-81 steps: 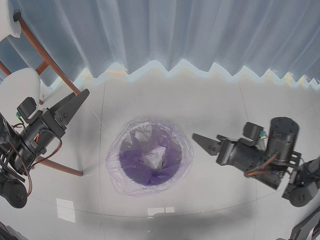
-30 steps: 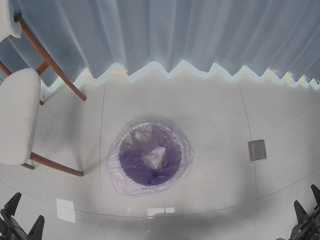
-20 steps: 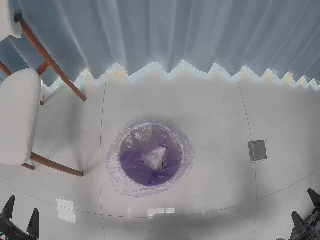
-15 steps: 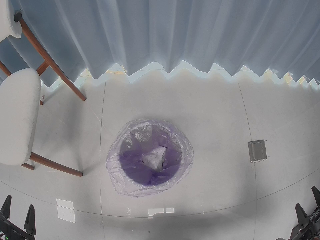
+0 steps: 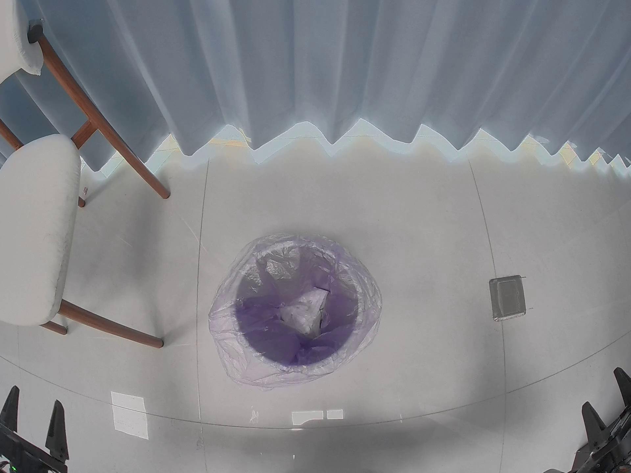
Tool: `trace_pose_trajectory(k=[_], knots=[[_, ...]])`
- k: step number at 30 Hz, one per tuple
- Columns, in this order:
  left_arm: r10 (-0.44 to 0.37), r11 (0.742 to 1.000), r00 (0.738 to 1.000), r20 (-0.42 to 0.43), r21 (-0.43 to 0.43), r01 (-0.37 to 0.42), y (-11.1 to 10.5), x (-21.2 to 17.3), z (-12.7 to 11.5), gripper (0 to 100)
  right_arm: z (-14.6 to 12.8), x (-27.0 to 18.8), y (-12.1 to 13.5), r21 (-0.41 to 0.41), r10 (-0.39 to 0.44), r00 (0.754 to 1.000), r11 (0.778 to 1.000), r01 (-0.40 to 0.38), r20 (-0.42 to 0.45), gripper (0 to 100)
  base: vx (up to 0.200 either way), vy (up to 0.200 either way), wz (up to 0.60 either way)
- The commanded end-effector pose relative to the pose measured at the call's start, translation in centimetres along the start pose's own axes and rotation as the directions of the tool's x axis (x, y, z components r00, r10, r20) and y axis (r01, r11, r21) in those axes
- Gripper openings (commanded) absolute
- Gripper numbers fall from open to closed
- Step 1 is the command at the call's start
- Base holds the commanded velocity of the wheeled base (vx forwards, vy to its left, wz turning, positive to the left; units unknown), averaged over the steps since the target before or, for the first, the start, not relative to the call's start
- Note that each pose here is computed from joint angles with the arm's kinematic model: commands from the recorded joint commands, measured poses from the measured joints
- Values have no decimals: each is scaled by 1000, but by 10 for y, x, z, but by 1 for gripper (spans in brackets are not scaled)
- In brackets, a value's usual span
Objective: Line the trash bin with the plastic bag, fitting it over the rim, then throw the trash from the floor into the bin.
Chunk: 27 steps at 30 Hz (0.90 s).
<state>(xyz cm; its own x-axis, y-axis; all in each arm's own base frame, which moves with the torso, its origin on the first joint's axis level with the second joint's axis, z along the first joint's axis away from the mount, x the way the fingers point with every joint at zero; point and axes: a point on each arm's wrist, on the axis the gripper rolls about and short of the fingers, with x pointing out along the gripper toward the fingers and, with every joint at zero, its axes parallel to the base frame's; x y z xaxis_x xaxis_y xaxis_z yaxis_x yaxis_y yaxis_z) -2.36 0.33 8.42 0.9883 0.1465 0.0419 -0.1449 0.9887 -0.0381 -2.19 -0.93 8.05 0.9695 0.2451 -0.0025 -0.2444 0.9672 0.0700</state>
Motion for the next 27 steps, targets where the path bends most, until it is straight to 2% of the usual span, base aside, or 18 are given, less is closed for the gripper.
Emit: trace_pose_trajectory(k=[1,2,9,14,17,27], knots=[[-117,993,993,-20,3,117,-2,0,-6,100,-1,-1,0,-5,4,1000,1000,-4,7,100,0,0,0],[-114,993,993,-20,3,114,-2,0,-6,100,-1,-1,1,-2,-14,1000,1000,14,7,100,0,0,0],[-112,994,993,-21,5,113,-2,0,-6,100,-1,-1,1,1,-15,1000,1000,15,8,100,0,0,0],[-139,989,989,-50,41,141,-3,0,-9,100,-1,-1,0,-4,-2,1000,1000,2,9,100,0,0,0],[-145,988,988,-49,41,147,-3,0,-9,100,-1,-1,0,-4,27,1000,1000,-27,7,100,0,0,0],[-143,989,989,-47,39,145,-3,0,-9,100,-1,-1,0,-1,29,1000,1000,-29,7,100,0,0,0]])
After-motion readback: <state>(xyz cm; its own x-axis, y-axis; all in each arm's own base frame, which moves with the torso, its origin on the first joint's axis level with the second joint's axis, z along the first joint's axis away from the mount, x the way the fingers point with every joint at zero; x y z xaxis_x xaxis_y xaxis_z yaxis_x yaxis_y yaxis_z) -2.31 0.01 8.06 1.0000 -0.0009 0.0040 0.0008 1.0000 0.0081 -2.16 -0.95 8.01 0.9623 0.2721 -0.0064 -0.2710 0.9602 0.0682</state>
